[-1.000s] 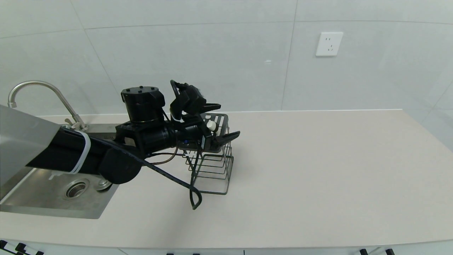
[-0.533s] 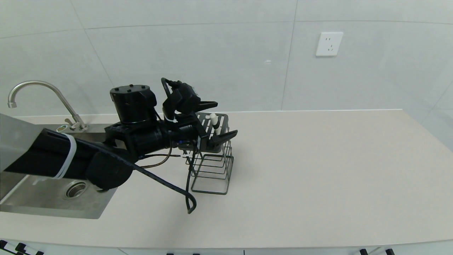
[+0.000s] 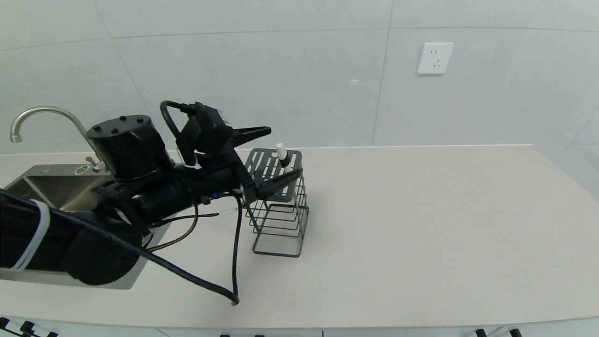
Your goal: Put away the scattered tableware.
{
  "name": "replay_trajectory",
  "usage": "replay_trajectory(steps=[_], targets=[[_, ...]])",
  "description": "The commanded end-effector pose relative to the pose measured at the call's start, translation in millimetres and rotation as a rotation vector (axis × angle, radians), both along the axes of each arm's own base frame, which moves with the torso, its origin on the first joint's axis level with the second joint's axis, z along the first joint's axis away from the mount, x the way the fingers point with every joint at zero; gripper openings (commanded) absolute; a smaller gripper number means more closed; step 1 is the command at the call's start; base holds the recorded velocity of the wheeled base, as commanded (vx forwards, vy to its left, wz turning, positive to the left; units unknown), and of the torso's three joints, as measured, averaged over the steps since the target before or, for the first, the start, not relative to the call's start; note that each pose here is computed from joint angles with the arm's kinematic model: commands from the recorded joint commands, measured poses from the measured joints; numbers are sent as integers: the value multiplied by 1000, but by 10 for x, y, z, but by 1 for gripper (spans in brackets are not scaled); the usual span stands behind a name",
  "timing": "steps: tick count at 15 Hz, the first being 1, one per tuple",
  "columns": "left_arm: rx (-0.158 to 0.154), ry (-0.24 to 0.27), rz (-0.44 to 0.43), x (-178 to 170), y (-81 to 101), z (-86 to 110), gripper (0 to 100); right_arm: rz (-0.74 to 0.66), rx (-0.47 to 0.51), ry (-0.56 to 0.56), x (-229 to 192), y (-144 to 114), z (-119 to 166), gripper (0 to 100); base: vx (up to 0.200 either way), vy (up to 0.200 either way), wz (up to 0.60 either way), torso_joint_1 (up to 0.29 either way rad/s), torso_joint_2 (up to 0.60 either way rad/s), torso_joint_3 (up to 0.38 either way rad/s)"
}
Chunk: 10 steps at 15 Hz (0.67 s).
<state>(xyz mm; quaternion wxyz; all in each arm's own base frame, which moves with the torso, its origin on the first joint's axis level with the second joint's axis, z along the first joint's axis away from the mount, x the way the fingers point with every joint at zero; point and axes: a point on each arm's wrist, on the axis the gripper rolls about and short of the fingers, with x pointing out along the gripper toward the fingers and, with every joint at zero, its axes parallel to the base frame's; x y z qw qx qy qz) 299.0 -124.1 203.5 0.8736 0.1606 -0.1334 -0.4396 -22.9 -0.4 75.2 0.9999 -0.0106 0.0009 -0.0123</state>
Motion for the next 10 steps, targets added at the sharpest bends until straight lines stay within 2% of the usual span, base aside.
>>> replay_trajectory(steps=[1,2,4,8,9,10], targets=[[-10,-20,2,-126,52,84,100,0,0,2,1,0,0,0,0,0,0,0,0,0],[-25,-56,3,-463,181,230,100,0,6,1,1,0,0,0,0,0,0,0,0,0],[-39,-81,36,-733,308,310,100,3,6,1,1,1,0,0,0,0,0,0,0,0],[-82,-101,110,-1259,601,335,100,15,8,1,1,3,0,0,0,0,0,0,0,0],[-102,-100,148,-1471,732,284,100,15,8,1,1,3,0,0,0,0,0,0,0,0],[-102,-107,175,-1651,818,211,100,15,8,1,1,3,0,0,0,0,0,0,0,0]])
